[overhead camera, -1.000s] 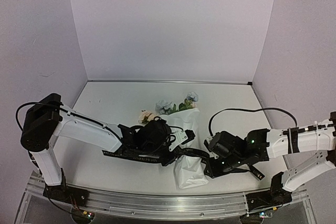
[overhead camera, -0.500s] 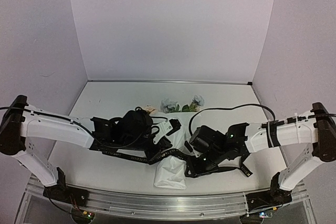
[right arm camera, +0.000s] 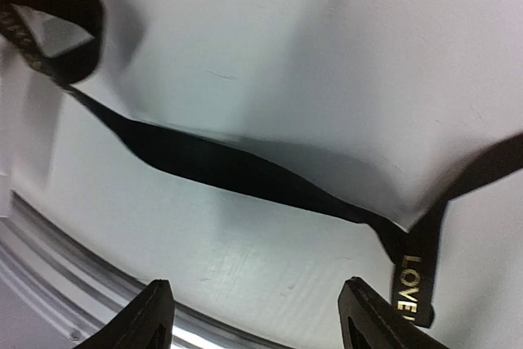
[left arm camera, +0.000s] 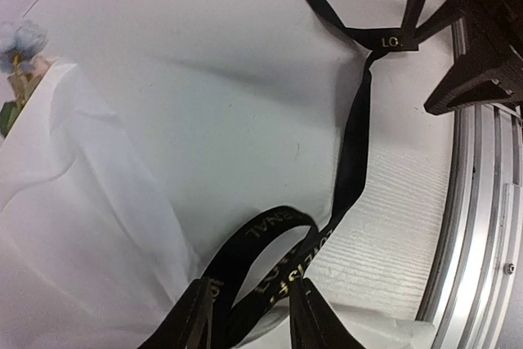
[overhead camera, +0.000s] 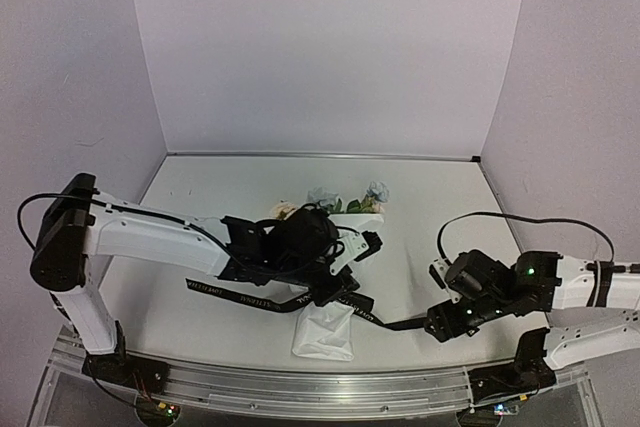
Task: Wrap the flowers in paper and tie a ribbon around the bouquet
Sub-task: Cross the half-tied ribbon over the folded bouquet.
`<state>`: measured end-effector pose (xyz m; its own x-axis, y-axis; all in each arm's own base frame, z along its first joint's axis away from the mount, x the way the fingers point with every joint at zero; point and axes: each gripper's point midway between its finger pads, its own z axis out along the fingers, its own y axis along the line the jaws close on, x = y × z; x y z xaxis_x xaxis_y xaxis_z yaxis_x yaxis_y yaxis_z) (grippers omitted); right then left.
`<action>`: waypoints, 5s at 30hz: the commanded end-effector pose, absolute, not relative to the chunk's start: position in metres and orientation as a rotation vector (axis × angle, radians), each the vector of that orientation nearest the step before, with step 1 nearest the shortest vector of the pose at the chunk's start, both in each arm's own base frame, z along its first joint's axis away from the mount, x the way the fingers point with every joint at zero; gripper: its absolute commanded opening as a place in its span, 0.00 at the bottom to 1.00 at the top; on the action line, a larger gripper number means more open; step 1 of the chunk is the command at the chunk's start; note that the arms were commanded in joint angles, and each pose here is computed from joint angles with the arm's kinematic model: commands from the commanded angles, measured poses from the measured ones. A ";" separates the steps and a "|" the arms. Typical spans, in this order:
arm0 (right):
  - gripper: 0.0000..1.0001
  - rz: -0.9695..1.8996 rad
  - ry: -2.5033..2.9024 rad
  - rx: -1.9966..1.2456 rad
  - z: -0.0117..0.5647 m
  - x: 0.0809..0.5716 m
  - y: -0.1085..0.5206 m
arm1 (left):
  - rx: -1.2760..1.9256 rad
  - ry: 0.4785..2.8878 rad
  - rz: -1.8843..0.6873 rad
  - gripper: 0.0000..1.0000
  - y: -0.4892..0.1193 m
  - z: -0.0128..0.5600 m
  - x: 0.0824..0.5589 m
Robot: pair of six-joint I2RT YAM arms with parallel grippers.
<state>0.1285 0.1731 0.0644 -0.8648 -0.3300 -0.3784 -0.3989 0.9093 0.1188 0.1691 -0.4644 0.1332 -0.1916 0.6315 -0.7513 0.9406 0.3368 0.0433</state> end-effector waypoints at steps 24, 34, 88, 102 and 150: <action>0.76 0.100 2.673 -0.609 0.068 0.136 0.135 | 1.554 1.987 -0.297 0.07 -0.513 0.082 0.162; 0.74 0.096 2.722 -0.847 0.069 0.150 0.165 | 1.355 1.902 -0.445 0.00 -0.505 0.134 0.171; 0.55 -0.052 2.870 -0.706 0.008 0.179 0.150 | 1.219 1.927 -0.684 0.00 -0.481 0.159 0.181; 0.00 0.070 2.951 -0.562 0.002 0.173 0.165 | 1.238 1.862 -0.789 0.00 -0.484 0.173 0.170; 0.00 0.853 3.098 -0.312 0.180 0.261 0.325 | 1.640 1.990 -0.769 0.00 -0.493 0.046 0.121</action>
<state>0.2604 0.3186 0.1697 -0.9766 -0.2126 0.0314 -0.1704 0.8550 0.4899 0.1367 -0.5245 0.0357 -0.1656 0.6990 -0.6957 0.9857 0.1387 -0.0952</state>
